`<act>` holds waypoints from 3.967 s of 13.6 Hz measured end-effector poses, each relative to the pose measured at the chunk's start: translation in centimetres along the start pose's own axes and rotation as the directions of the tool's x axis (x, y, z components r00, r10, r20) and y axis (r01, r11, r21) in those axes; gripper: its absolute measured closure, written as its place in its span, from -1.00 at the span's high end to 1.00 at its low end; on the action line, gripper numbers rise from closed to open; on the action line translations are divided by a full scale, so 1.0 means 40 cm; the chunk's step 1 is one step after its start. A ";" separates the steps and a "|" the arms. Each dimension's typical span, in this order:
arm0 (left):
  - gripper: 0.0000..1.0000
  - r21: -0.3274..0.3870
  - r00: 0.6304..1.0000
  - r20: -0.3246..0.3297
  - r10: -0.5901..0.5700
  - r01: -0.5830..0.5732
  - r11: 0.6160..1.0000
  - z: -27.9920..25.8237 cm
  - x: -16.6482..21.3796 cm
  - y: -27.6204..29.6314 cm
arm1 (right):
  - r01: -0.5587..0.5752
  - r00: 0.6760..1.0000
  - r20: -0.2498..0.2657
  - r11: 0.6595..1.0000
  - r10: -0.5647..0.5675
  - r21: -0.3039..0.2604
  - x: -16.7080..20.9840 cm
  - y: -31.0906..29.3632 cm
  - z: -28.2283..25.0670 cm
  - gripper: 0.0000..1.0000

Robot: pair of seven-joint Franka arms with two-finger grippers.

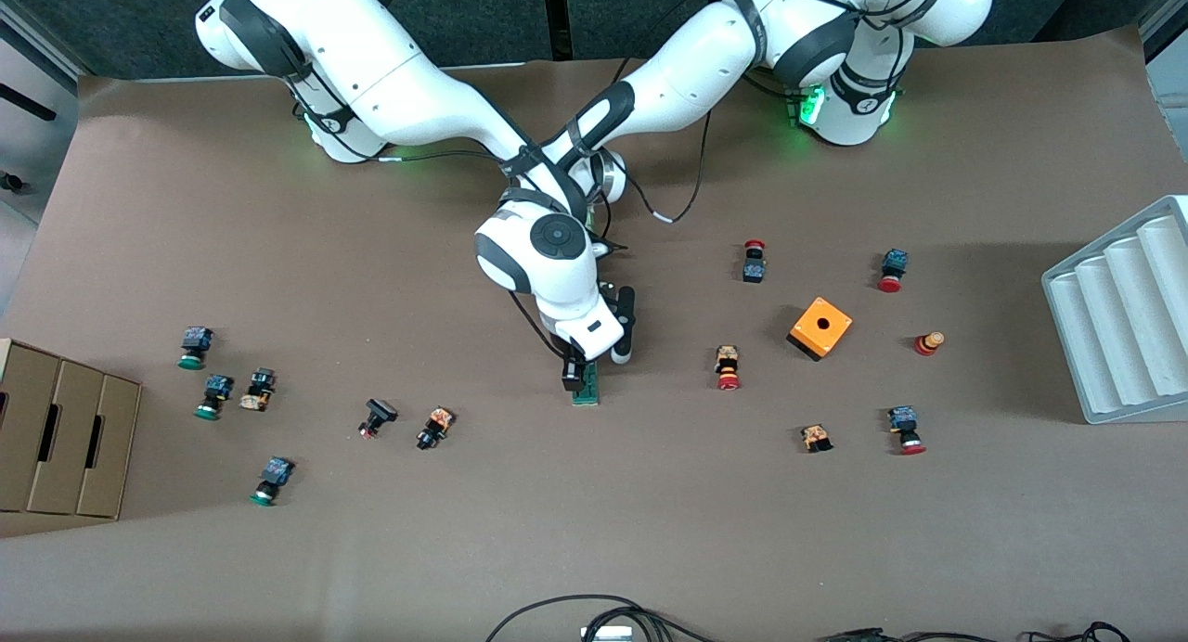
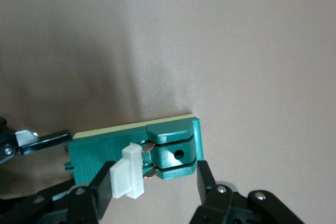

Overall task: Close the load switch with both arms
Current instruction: 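Keep pushing the white handle down toward the copper contacts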

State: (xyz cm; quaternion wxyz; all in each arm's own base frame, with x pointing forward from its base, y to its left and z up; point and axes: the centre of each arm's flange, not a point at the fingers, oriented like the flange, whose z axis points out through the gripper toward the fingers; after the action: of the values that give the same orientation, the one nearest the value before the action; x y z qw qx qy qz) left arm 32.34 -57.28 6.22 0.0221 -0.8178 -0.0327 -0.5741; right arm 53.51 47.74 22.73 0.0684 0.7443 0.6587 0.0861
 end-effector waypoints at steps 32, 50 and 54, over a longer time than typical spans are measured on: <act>-0.06 0.000 1.000 0.000 0.000 0.000 1.000 0.000 0.000 0.000 | -0.006 1.000 -0.026 1.000 0.006 -0.021 0.014 0.023 -0.034 0.05; -0.06 0.000 1.000 0.000 0.000 0.000 1.000 0.000 0.000 0.000 | -0.012 1.000 -0.029 1.000 0.011 -0.029 0.015 0.038 -0.036 -0.03; -0.06 0.000 1.000 0.000 0.000 0.000 1.000 0.000 0.000 0.000 | -0.013 0.999 -0.033 0.999 0.012 -0.032 0.023 0.045 -0.026 -0.03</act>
State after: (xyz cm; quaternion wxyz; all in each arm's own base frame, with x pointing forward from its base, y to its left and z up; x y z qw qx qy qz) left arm 32.35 -57.28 6.22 0.0221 -0.8179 -0.0327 -0.5741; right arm 55.14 48.41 24.18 0.0690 0.7458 0.6534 0.1097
